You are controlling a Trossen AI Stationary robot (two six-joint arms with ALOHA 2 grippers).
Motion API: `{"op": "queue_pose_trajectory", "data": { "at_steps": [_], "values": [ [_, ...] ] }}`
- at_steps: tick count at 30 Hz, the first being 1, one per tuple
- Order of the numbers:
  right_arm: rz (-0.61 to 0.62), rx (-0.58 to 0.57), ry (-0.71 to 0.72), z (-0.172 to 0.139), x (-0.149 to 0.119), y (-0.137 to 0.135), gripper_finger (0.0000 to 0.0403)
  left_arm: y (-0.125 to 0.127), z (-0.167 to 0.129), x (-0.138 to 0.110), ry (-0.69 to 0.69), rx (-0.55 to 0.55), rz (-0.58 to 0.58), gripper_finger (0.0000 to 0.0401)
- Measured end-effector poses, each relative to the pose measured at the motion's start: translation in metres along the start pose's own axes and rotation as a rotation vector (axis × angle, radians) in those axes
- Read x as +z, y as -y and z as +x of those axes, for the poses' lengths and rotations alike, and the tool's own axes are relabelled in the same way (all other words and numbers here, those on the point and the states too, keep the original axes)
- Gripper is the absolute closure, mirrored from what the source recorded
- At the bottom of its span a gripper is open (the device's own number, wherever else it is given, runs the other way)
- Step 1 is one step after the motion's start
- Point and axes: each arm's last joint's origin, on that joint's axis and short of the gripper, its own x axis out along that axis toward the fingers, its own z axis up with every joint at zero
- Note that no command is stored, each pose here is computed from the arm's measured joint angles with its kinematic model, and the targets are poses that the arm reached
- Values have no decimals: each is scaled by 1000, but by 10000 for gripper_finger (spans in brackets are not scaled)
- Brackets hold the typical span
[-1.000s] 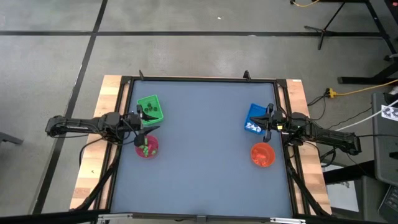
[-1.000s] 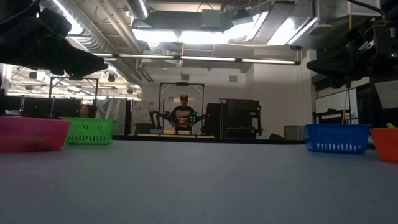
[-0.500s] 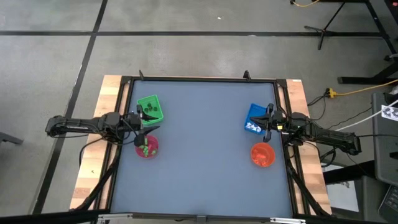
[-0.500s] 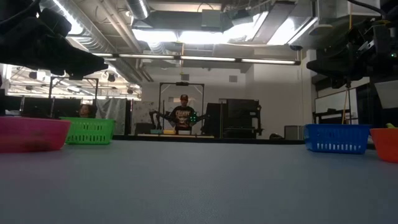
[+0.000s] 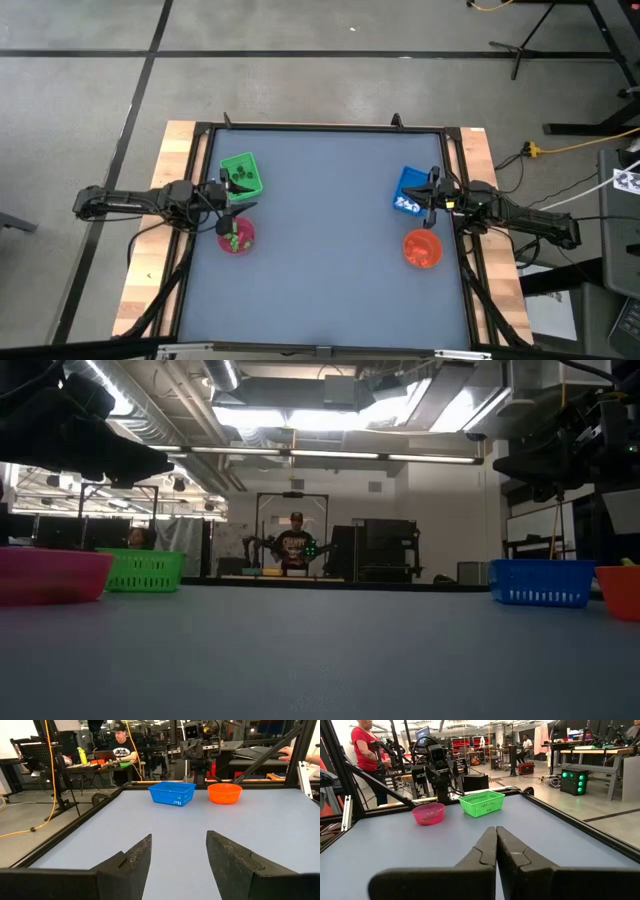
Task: Sort Halloween decoration
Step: Return to Home Position
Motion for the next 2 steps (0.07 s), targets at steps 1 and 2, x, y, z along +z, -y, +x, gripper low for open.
{"op": "queue_pose_trajectory", "data": {
  "at_steps": [1,2],
  "values": [
    [0,0,0,0,0,0,400,0,0,0,0,0,0,227],
    [0,0,0,0,0,0,400,0,0,0,0,0,0,227]
  ]
}}
